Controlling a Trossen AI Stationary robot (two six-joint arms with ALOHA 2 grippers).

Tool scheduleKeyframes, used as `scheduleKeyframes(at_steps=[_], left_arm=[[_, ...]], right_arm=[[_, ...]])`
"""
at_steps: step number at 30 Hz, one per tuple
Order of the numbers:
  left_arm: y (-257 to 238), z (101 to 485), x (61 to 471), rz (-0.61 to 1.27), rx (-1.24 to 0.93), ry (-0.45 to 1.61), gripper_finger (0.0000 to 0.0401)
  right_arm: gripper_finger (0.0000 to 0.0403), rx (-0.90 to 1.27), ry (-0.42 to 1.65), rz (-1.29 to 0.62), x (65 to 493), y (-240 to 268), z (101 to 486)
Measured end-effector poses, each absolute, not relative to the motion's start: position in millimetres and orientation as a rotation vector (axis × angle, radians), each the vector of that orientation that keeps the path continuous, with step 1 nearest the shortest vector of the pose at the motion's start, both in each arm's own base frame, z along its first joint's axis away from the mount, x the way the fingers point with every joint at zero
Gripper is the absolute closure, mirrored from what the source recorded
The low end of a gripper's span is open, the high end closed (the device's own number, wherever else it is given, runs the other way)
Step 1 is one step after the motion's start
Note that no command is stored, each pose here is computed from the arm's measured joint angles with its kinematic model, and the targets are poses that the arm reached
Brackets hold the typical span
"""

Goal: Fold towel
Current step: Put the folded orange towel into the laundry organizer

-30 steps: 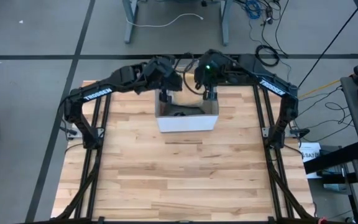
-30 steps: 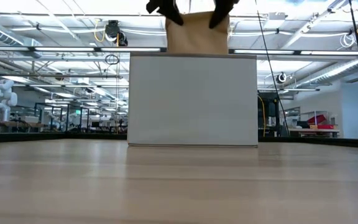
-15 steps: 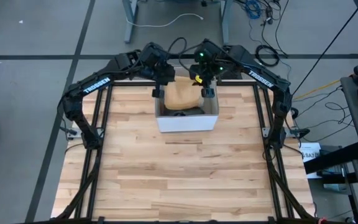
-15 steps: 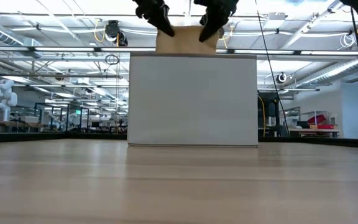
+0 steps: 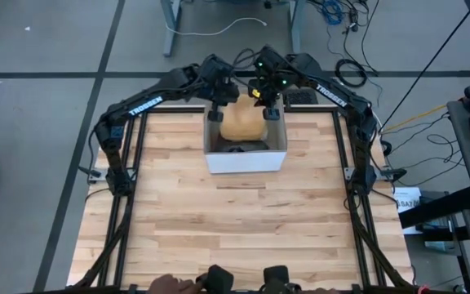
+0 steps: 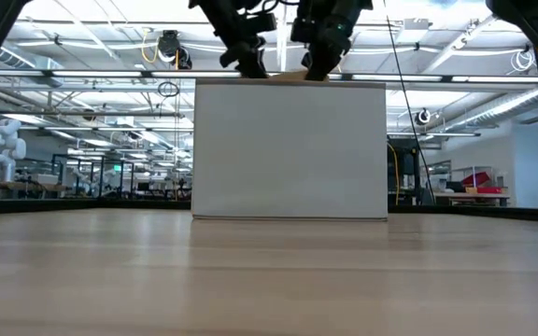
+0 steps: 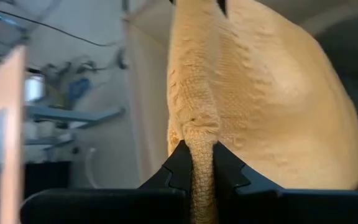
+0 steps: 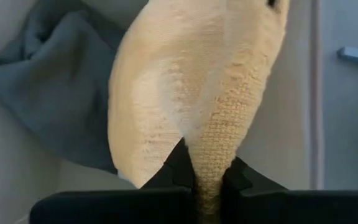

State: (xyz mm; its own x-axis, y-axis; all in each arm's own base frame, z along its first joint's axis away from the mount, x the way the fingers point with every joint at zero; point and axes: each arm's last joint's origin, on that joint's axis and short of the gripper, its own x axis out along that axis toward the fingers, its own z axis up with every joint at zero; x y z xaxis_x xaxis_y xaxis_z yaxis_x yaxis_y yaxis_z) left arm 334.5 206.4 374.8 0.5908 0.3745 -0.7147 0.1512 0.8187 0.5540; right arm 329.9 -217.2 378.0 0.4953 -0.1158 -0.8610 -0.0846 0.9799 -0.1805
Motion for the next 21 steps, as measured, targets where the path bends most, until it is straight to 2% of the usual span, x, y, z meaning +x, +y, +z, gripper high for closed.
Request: scheduleKeyframes(at_steps=[6,10,15,21], left_arm=[[208,377,336,0.163,0.644,0.920,0.0376],[205,371,335,0.067,0.544,0.915,0.0376],[200,345,339,-0.083,0.386,0.948,0.0372],[175,297,348,-0.299,0.242,0.968,0.0339]], right_arm=[[0.0390,-0.197,1.051,-0.046,321,-227,381],[0.0390,-0.161,1.065,0.022,321,-227,373],[0.0390,-0.025,1.098,0.135,326,-224,342],[0.0371,0.258,1.142,0.383,325,-205,284]])
